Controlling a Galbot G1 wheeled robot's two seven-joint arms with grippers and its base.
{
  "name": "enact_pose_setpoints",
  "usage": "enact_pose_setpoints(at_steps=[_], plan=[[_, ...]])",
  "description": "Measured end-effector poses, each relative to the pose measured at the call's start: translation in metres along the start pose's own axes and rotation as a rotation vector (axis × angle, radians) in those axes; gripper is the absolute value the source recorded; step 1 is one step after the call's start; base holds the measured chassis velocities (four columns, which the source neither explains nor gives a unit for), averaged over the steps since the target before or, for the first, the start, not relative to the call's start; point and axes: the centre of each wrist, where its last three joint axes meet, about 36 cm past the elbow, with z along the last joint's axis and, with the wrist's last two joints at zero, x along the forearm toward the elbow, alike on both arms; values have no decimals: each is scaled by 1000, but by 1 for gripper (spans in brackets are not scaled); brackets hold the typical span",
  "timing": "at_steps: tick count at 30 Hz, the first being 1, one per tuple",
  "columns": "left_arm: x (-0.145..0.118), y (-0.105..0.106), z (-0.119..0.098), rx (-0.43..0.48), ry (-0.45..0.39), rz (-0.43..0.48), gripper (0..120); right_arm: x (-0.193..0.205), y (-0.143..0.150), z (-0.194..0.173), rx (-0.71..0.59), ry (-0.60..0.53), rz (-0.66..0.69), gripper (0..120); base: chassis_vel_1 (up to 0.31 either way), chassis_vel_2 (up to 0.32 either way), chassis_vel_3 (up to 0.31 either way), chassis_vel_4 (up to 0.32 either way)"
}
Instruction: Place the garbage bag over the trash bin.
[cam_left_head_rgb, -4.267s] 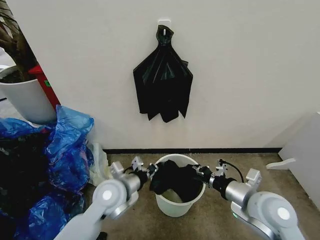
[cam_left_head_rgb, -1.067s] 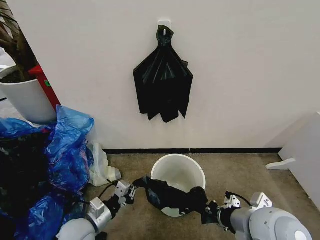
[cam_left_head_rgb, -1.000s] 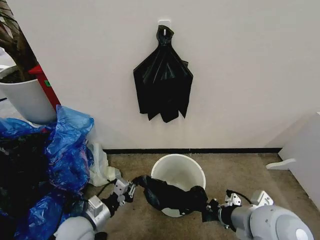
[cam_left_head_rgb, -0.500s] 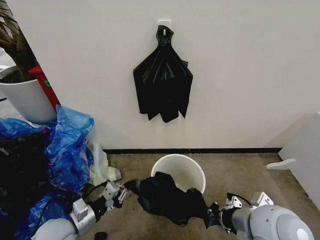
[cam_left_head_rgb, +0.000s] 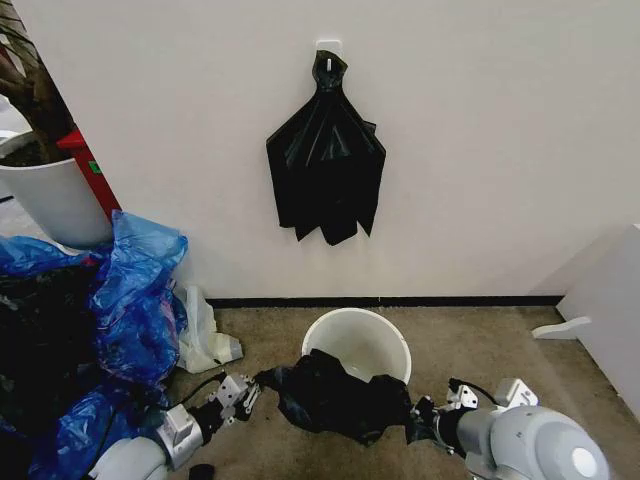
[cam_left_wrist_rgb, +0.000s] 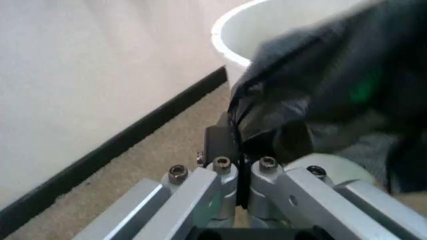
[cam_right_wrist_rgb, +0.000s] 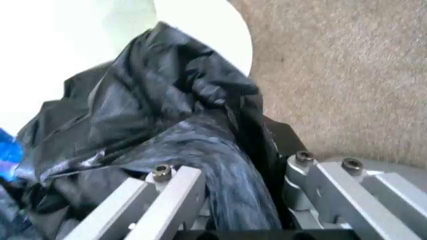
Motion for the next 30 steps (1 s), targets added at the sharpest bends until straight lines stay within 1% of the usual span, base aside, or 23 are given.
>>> enact_pose_setpoints(at_steps=[6,7,12,17,19,21,26,28,30], plan=[[-12,16,8,-32,-10,-46,0,-13,-6,-5,-7,-32,8,11,0,0,0,0],[-12,16,8,-32,-10,-46,0,-13,-6,-5,-7,-32,8,11,0,0,0,0],[-20,27,22,-60,-6,-73,0,-25,-12,-9,-10,-69,14,11,0,0,0,0],[-23,27,33,-62,-11,-88,0,-33,-17,-11,0,-98,-1,11,0,0,0,0],[-25,24,40,-59,-20,-98,0,-39,-19,-14,7,-109,-27,11,0,0,0,0],[-26,24,40,-59,-21,-99,0,-39,-20,-14,8,-111,-31,11,0,0,0,0],[-40,23,44,-69,-41,-102,0,-46,-22,-15,34,-157,-65,11,0,0,0,0],[-43,22,44,-70,-44,-101,0,-46,-22,-16,37,-161,-66,11,0,0,0,0],[-52,16,43,-69,-53,-85,0,-45,-21,-17,46,-171,-69,11,0,0,0,0]])
